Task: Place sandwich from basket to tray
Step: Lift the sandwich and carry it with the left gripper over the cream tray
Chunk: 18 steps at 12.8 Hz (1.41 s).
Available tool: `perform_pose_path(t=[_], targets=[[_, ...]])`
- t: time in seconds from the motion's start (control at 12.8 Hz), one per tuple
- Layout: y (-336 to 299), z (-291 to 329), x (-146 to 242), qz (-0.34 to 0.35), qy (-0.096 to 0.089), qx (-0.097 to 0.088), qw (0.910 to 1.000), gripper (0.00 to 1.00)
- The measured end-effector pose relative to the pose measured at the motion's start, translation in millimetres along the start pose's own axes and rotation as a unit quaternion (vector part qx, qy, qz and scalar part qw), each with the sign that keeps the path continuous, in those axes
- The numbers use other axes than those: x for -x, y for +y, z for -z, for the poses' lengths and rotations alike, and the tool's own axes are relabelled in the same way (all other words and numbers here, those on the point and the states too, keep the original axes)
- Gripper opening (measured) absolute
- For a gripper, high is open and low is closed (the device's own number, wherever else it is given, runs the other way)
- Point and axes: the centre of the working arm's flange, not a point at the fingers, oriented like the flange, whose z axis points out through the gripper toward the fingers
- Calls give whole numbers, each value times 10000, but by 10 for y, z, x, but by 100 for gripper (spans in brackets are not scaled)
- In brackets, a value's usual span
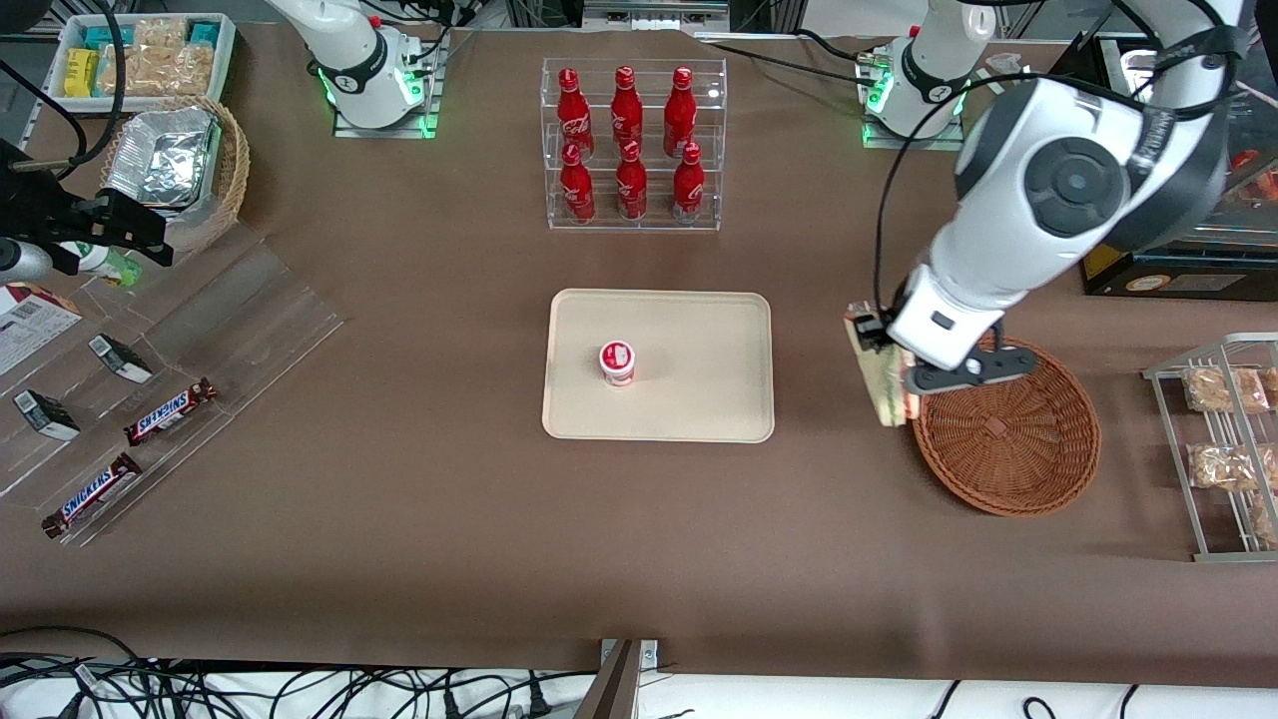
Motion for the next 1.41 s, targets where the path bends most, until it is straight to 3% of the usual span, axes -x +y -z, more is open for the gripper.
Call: perform_pose_path(t=[0.23, 0.47, 0.94, 1.41], targets=[[527, -154, 300, -576, -94, -5, 9983, 19], [917, -380, 458, -1154, -82, 124, 9932, 19], [1241, -1120, 441, -1311, -262, 318, 9905, 19], [1466, -1947, 502, -1161, -181, -36, 9931, 19]])
